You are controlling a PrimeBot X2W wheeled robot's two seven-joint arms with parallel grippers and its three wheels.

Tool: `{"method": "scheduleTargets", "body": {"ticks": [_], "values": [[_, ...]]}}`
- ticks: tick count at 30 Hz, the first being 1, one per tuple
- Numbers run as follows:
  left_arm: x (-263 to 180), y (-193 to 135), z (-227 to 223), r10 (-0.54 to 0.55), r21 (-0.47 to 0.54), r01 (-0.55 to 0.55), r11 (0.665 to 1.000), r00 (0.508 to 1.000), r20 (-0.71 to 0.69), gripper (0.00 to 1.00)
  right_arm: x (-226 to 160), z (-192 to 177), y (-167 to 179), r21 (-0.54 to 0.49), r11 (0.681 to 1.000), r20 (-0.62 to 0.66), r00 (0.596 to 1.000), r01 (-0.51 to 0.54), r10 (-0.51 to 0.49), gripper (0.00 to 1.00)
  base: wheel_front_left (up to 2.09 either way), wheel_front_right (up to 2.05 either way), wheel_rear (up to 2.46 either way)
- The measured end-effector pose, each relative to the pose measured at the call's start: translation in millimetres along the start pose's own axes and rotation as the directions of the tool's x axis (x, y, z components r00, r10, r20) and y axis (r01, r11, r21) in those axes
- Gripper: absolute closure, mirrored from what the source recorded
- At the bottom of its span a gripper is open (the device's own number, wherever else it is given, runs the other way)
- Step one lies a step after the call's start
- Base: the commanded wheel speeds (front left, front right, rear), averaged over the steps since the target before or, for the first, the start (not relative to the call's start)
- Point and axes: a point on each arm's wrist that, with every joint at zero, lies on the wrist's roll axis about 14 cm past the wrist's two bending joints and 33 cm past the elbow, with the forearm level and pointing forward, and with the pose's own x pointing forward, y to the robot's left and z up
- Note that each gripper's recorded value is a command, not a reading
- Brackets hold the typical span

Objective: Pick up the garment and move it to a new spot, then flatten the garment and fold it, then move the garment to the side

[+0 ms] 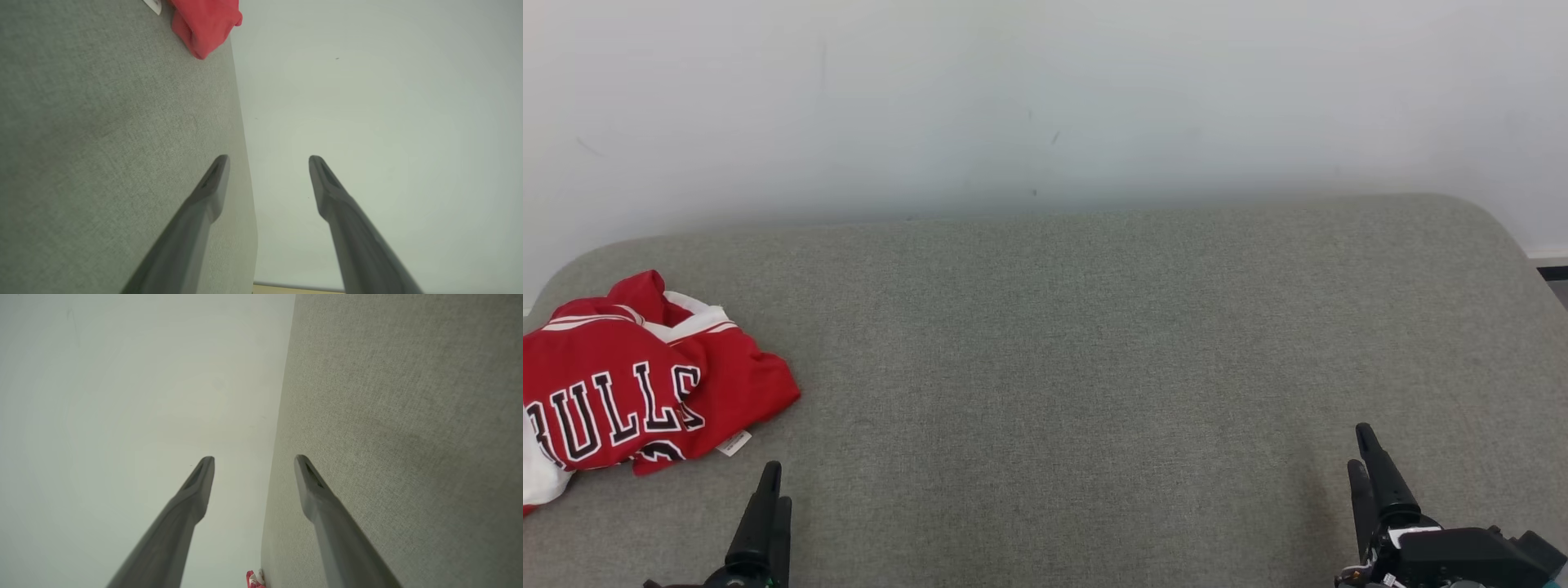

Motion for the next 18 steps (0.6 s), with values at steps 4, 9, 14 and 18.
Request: {"method": "scheduleTargets", "body": {"ticks": [4,9,14,18], "values": [[-1.3,0.4,1.1,0.006,0.052,-0.007,0.999,1.0,0.009,0.0,-0.6,-0.7,0.8,-0.076,0.997,0.003,1.0,0.0,0.001,0.0,0.0,0.0,0.0],[-2.3,-2.9,2.7,0.001,0.136,-0.004,0.991,1.0,0.022,0.0,-1.4,-3.8,1.7,-0.171,0.985,-0.001,1.0,-0.003,0.003,0.0,0.0,0.0,0.0],[-6.4,-2.5,0.5,0.008,0.239,-0.013,0.971,1.0,0.024,0.0,-1.8,-8.3,5.7,-0.3,0.954,-0.011,1.0,-0.019,0.016,0.0,0.0,0.0,0.0],[-7.2,-3.7,-3.5,0.006,0.315,-0.011,0.949,1.0,0.017,0.0,-2.6,-12.2,7.4,-0.396,0.918,-0.023,0.999,-0.03,0.023,0.0,0.0,0.0,0.0]]}}
